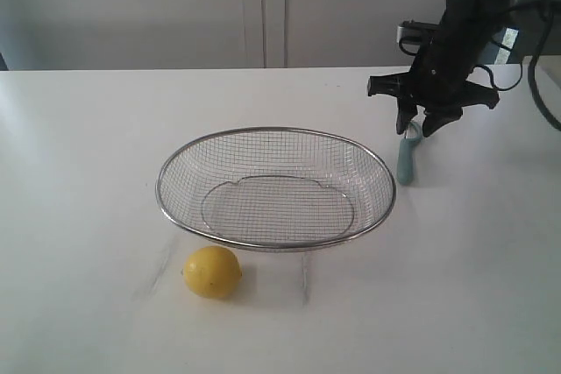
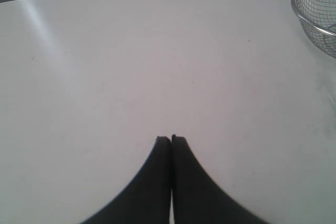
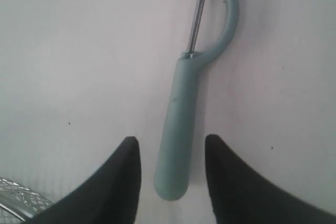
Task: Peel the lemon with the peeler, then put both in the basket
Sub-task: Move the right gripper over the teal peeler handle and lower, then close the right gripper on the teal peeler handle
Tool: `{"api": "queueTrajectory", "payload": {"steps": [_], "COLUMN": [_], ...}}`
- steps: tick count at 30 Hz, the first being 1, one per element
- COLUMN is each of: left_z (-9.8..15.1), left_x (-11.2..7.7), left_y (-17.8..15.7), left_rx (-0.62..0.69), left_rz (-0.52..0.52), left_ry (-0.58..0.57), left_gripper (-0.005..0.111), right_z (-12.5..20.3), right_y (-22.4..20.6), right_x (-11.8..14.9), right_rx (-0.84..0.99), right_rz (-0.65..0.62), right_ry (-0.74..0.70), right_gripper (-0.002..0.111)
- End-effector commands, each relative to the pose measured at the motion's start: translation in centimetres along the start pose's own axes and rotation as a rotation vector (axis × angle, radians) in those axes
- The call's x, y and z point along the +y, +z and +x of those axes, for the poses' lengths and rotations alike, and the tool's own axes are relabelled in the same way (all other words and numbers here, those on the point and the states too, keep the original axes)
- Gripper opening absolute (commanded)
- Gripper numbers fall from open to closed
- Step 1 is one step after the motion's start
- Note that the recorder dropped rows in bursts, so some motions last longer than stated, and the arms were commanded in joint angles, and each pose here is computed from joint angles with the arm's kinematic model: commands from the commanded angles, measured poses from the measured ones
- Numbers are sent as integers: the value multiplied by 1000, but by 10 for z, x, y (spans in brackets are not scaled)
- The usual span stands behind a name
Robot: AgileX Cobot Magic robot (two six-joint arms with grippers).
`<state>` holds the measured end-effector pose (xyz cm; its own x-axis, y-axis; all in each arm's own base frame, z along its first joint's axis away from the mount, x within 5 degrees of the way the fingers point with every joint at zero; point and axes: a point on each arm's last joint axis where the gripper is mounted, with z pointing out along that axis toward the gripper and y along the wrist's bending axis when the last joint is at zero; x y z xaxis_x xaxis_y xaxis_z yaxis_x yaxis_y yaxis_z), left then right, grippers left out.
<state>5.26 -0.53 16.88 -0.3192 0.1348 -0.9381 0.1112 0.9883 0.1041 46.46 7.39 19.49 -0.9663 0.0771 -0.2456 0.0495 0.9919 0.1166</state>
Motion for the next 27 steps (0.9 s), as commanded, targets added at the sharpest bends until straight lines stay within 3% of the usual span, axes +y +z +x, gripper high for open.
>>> {"api": "queueTrajectory", "payload": {"steps": [1, 27], "left_z": [0, 0], "left_x": [0, 0], "left_y": [0, 0], "left_rx": [-4, -4], "left_rz": [-4, -4], "left_ry": [1, 1], "left_gripper": [0, 0], "right_z": [-3, 5], "right_y": [2, 64], "right_x": [-3, -11], "right_rx": [-14, 92], "right_rz": [4, 46], "right_ry": [43, 95], "right_gripper": [39, 39]}}
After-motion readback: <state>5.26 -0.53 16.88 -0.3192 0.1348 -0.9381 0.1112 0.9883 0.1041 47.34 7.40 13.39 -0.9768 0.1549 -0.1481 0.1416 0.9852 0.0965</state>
